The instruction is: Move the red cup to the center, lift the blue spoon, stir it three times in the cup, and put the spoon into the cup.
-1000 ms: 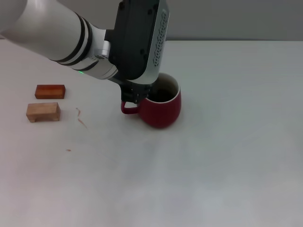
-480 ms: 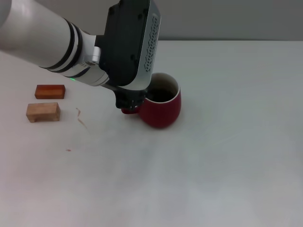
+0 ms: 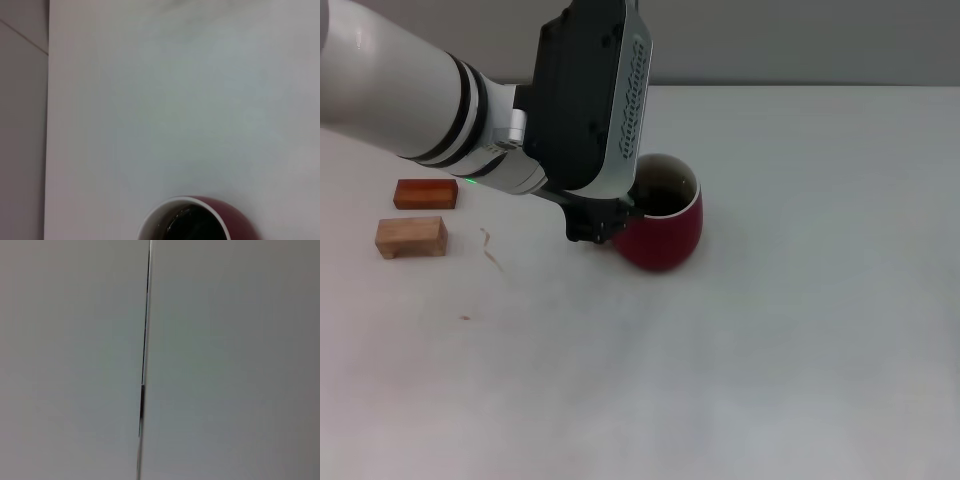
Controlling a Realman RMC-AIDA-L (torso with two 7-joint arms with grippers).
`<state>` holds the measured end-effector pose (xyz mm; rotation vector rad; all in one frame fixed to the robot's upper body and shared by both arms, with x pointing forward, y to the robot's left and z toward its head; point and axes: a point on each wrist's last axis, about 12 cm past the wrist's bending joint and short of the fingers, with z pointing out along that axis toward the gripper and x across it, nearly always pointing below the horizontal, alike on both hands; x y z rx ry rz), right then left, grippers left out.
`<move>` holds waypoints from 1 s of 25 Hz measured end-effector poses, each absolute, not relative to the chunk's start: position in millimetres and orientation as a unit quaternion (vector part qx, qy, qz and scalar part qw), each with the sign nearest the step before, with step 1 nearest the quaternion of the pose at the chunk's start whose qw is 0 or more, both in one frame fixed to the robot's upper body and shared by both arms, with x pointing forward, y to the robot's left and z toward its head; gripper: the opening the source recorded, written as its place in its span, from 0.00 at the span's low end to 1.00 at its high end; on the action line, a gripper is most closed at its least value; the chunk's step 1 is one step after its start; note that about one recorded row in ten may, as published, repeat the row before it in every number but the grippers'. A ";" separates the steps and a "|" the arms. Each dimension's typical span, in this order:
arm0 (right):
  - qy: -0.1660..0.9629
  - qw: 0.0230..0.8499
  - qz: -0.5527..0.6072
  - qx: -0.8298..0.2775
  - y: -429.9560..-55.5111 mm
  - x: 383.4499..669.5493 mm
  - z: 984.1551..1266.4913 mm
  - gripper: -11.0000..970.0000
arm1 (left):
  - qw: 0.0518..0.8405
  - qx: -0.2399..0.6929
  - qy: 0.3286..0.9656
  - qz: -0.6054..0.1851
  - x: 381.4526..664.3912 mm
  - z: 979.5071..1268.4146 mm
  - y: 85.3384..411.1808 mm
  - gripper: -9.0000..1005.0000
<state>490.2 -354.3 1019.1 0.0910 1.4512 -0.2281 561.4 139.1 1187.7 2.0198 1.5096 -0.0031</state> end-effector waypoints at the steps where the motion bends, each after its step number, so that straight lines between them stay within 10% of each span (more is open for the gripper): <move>1: 0.662 0.741 -0.104 0.041 -354.4 490.3 1019.1 0.57 | 0.305 0.762 0.571 -0.002 561.2 1187.6 138.8 0.27; 25: 0.665 0.738 -0.106 0.039 -356.3 492.4 1019.2 0.57 | 0.407 0.649 0.638 -0.071 573.4 1214.0 174.7 0.40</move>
